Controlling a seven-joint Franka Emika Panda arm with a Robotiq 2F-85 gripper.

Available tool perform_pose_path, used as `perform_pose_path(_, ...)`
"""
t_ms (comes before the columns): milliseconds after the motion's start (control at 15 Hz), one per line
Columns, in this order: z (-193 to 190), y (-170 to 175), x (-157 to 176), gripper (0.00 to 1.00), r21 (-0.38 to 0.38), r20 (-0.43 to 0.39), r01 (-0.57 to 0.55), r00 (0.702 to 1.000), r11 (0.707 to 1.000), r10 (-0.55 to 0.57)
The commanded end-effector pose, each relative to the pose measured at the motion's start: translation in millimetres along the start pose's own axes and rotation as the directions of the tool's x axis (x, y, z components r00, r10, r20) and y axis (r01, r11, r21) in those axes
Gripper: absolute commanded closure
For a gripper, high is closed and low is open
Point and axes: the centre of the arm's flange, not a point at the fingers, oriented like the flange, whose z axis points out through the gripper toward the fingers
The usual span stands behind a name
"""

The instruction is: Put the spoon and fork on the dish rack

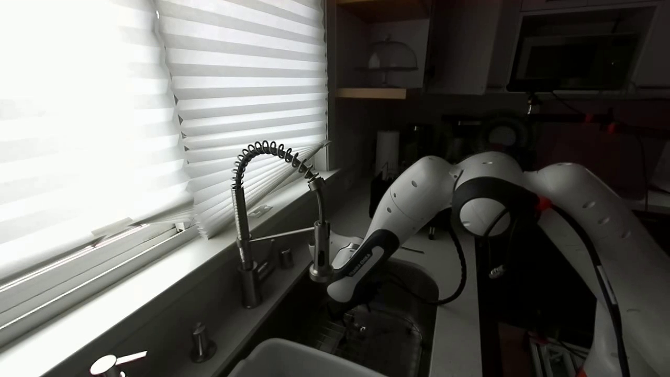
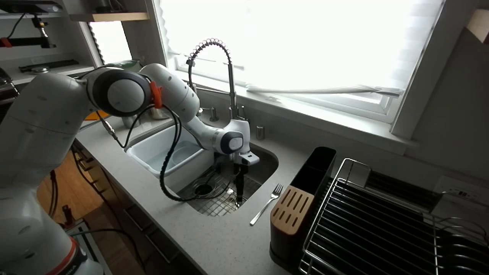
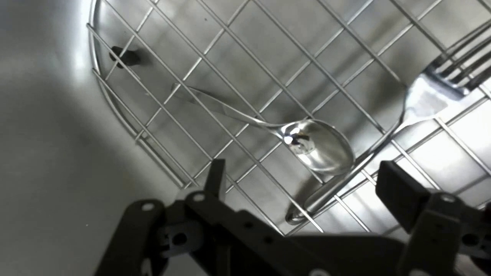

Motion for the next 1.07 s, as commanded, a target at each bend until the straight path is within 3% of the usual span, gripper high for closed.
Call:
perform_pose_path(0,12,-14,9,0.02,0.034,0.004,-0.023,1.0,0.999,0.023)
perform_pose_path(67,14,-15,9,0.2,0.029,0.001,-0.029,1.0,0.999,0.029)
perform_pose_path(200,16,-17,11,0.3,0.029,0.007,-0.034,0.999,0.999,0.033)
perform_pose_path(600,20,-22,13,0.77,0.036,0.032,-0.04,0.999,0.999,0.039)
perform_pose_path(667,22,-23,14,0.74,0.032,0.035,-0.042,0.999,0.999,0.04)
perform_pose_path(733,23,-24,14,0.43,0.032,0.039,-0.042,0.998,0.999,0.041)
perform_pose_path(867,24,-25,14,0.47,0.033,0.04,-0.044,0.998,0.998,0.042)
perform_pose_path(1000,22,-24,15,0.34,0.039,0.042,-0.045,0.998,0.998,0.043)
